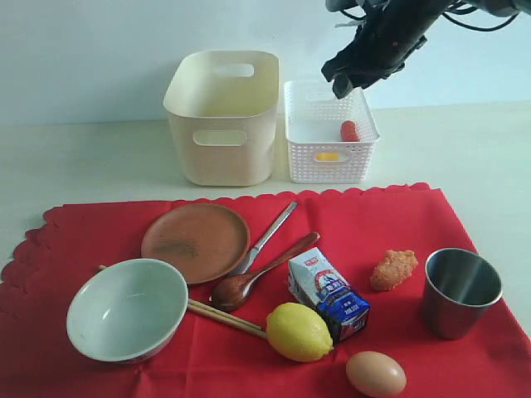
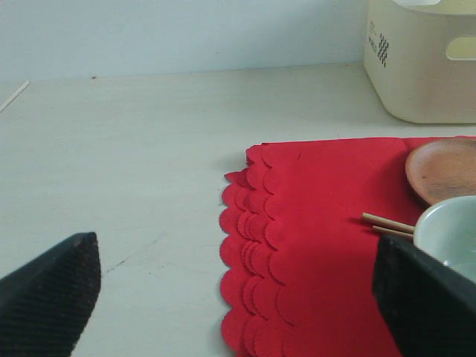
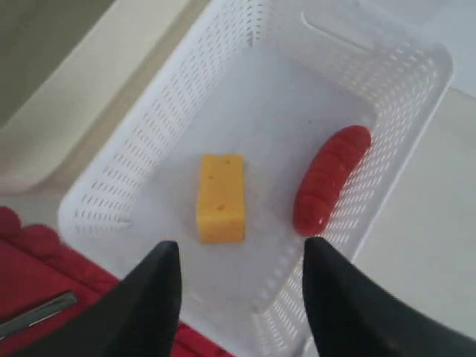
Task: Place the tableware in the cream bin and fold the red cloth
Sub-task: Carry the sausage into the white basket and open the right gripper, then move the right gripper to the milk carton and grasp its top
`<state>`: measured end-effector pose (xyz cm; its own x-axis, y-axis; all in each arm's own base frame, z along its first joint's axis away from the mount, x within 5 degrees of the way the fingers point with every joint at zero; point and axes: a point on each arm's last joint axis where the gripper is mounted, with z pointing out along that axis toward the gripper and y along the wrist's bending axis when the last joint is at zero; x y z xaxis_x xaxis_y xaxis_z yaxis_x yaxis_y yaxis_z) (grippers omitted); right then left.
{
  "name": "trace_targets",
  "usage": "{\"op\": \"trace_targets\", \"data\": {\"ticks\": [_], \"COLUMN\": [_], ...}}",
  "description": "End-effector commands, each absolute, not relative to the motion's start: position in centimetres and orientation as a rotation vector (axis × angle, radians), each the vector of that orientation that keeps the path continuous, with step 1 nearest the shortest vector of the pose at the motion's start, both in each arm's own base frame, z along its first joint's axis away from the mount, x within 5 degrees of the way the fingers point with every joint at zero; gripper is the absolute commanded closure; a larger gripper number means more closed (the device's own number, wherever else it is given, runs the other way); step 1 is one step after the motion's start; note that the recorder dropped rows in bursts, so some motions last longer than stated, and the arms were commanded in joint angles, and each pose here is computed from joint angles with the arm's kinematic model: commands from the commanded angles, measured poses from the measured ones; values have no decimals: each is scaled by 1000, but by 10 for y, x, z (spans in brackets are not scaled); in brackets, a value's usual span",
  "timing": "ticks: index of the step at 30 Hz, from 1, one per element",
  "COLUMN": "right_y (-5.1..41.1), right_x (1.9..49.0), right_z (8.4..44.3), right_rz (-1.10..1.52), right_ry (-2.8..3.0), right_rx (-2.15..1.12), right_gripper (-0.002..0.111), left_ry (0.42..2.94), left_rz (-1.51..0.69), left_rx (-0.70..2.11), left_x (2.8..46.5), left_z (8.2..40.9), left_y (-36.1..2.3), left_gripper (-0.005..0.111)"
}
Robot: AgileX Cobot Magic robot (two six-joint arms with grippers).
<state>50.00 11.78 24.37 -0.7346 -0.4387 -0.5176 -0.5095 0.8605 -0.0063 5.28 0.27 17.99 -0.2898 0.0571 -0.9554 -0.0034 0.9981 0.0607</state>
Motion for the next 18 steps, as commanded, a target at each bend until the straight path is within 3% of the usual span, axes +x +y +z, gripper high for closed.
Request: {"op": "trace_targets", "data": {"ticks": [1, 18], "right_y": [117, 119], "right_x": [488, 468], "right_z": [258, 254], "right_rz": [244, 367], "right_ry": [2576, 2693], "right_rx": [-713, -692], "right_gripper": [60, 63], "left_ry": [1851, 1851], "left_rz": [62, 62], "left_rx": [39, 39], "left_x": [53, 53], "left_z": [180, 180], "left_y": [3, 3], "left_gripper": [13, 13]}}
